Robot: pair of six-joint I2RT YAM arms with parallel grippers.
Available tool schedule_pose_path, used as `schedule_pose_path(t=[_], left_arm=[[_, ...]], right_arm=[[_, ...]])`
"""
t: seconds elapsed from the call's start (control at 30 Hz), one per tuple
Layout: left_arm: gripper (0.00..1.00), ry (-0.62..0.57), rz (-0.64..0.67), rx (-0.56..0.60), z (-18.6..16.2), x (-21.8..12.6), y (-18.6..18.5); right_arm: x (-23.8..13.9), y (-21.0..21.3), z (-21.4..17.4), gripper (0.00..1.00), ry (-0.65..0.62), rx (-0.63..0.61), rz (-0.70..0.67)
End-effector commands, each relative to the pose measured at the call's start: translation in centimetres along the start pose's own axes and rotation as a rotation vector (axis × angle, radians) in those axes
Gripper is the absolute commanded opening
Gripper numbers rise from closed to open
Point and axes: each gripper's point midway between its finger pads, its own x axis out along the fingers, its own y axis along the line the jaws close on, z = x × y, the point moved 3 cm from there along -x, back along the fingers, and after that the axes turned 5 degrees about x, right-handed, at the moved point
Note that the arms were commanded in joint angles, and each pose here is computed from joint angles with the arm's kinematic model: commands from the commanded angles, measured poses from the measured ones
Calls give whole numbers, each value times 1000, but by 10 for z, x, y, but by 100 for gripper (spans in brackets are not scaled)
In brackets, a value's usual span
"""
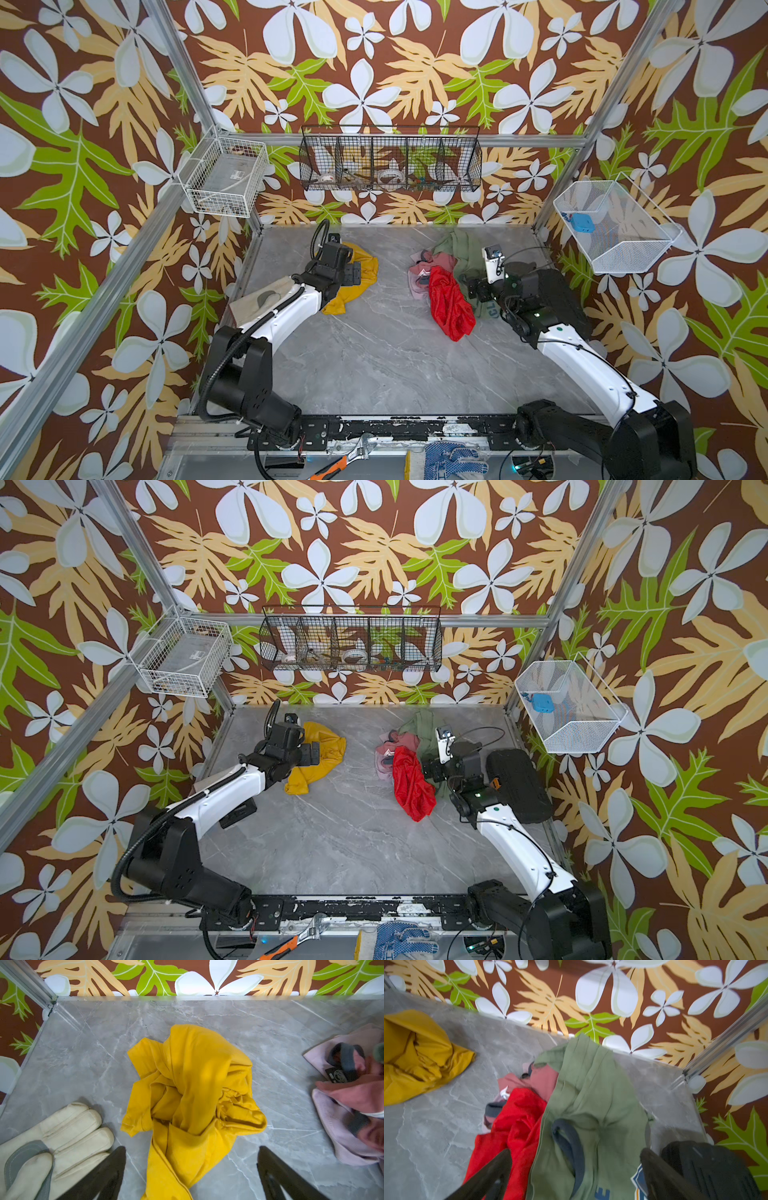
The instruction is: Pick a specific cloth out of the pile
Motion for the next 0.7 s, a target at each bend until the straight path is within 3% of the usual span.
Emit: schedule_pose_path(t=[0.0, 0.13, 0.37, 0.53, 0.67], left_arm=[[99, -100, 50, -86, 10, -18, 10], [100, -180, 50, -177, 8, -45, 22], [100, -213, 93, -256, -15, -66, 42], [100, -245, 125, -259, -15, -75, 50], [100, -281, 163, -246, -14, -80, 58]], right_arm=[[-6, -6, -3, 97, -138, 85, -35], [-23, -25, -30, 97, -265, 136, -151], [-35, -50, -72, 98, -321, 123, -306], [-27, -70, -85, 98, -349, 190, -352], [-4, -70, -82, 96, -332, 155, -327]])
